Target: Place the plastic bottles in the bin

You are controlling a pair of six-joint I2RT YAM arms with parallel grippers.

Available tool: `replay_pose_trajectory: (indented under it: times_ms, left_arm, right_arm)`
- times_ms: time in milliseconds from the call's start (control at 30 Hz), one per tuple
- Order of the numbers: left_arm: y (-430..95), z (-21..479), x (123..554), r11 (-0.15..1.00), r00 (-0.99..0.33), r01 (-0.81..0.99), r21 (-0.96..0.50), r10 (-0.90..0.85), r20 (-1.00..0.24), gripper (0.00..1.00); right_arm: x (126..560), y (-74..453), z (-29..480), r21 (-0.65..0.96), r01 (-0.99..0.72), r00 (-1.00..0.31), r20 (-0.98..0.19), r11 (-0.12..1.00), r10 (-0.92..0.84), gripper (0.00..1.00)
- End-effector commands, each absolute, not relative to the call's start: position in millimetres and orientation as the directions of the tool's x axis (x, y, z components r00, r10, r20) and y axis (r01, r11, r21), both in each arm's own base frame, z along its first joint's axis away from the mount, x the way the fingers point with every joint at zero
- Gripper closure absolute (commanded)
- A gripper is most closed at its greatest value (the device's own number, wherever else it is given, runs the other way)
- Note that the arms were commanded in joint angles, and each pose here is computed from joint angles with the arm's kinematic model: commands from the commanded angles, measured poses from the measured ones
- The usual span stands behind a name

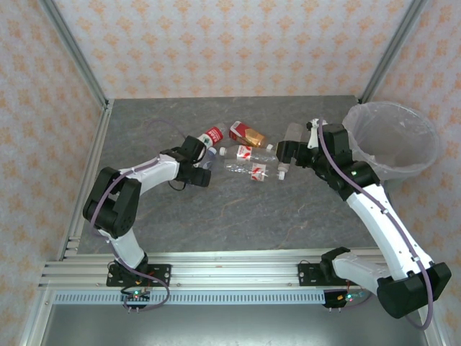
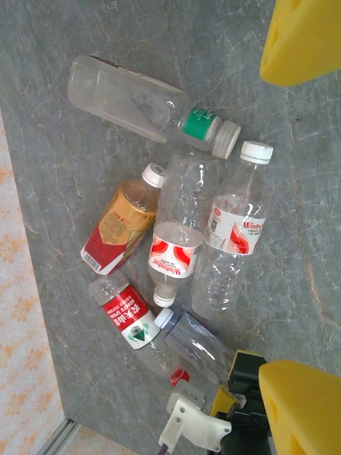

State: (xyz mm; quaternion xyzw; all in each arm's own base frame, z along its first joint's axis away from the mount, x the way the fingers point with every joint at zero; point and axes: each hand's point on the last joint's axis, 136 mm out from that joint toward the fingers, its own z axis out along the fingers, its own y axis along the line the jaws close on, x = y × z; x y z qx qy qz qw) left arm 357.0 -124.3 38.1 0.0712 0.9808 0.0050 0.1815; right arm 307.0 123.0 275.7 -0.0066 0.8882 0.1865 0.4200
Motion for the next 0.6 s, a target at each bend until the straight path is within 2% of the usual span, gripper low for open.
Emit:
replay_pose_trajectory:
  times_ms: [0,233,367,567]
  left_arm:
    - [-112,42,363,0.981,-0.919,0.132,0.142,0.175,-0.352,0.2]
    - [-117,35,369,0.968,-0.926,0.152,0.198,0.21,-0.314,0.29]
    - [-120,31,369,0.966,-0.924,0.142,0.214,0.207,-0.321,0.31]
    - [-122,29,367,0.963,-0.92,0.13,0.238,0.206,-0.333,0.4]
  right_arm:
    - [309,121,278,0.317,-0.165,-0.621,-0.769,0.934,0.151,0.01]
    - [308,119,278,0.314,-0.157,-0.62,-0.769,0.936,0.154,0.01]
    - [307,117,277,0.306,-0.153,-0.617,-0.772,0.94,0.152,0.01]
    - [307,118,276,0.305,-0.153,-0.619,-0.771,0.94,0.15,0.01]
